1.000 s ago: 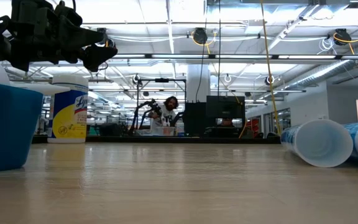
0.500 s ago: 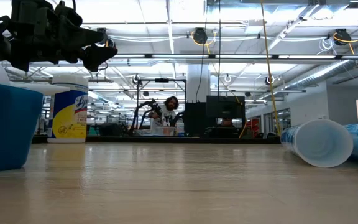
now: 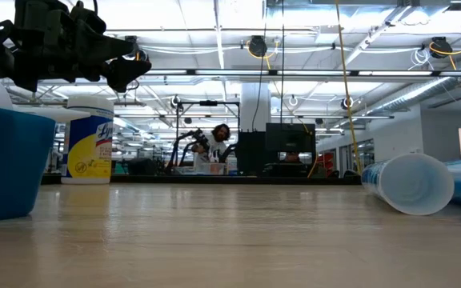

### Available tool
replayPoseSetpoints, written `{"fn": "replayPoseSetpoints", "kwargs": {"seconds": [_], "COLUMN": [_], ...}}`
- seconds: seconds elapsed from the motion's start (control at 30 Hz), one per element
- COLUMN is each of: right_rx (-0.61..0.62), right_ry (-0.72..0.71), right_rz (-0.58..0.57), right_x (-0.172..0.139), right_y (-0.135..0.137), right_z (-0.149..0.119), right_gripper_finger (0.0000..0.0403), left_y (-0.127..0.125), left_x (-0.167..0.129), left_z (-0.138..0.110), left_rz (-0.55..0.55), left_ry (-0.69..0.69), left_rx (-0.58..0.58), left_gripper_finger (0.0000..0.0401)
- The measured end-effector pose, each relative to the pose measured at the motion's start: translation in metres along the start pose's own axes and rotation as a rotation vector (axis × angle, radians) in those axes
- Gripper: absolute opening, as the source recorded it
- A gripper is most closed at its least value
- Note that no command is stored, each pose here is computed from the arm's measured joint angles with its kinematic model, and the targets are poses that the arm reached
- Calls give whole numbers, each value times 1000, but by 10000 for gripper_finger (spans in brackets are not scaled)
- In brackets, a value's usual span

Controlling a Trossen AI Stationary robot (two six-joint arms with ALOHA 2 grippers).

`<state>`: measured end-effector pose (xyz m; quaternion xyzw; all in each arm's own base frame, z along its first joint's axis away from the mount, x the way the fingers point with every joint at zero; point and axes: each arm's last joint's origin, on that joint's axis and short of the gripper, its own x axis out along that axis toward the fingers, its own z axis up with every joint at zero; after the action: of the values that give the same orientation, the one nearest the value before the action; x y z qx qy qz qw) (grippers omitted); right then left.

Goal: Pick & place silicon tubes, Sealant and Lysol wipes
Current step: Put the left blue sealant into the transparent bin

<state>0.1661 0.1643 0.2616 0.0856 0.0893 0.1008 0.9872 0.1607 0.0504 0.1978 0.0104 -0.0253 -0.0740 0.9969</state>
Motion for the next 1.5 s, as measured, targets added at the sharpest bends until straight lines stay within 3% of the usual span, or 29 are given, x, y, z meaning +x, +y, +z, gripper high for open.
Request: {"fn": "replayPoseSetpoints", "kwargs": {"seconds": [0.13,0.23,0.4,0.57,0.7,0.9,1.0,1.3,1.5], "right_rx": [-111,-117,-42,-58,18,241,291,187,103], "right_ry": [-22,31,237,473,644,830,891,927,1016], "right_rz": [-77,-139,-227,-376,-369,-195,-143,-192,-395], "right_x": [16,26,43,57,71,92,95,92,79], "right_y": [-13,-27,-51,-72,-83,-82,-80,-79,-87], "right_z": [2,4,2,-3,-13,-32,-40,-46,-53], "right_gripper_finger": [339,339,339,339,339,339,339,338,338], "left_y": [0,0,0,0,0,0,0,0,0], "left_x": [0,0,0,0,0,0,0,0,0], "left_z": [0,0,0,0,0,0,0,0,0], "left_rz": [0,0,-1,0,-1,-1,0,-1,0], "left_ry": [0,0,0,0,0,0,0,0,0], "left_rx": [-1,0,0,0,0,0,0,0,0], "left_gripper_finger": [310,310,310,310,310,310,310,310,310]}}
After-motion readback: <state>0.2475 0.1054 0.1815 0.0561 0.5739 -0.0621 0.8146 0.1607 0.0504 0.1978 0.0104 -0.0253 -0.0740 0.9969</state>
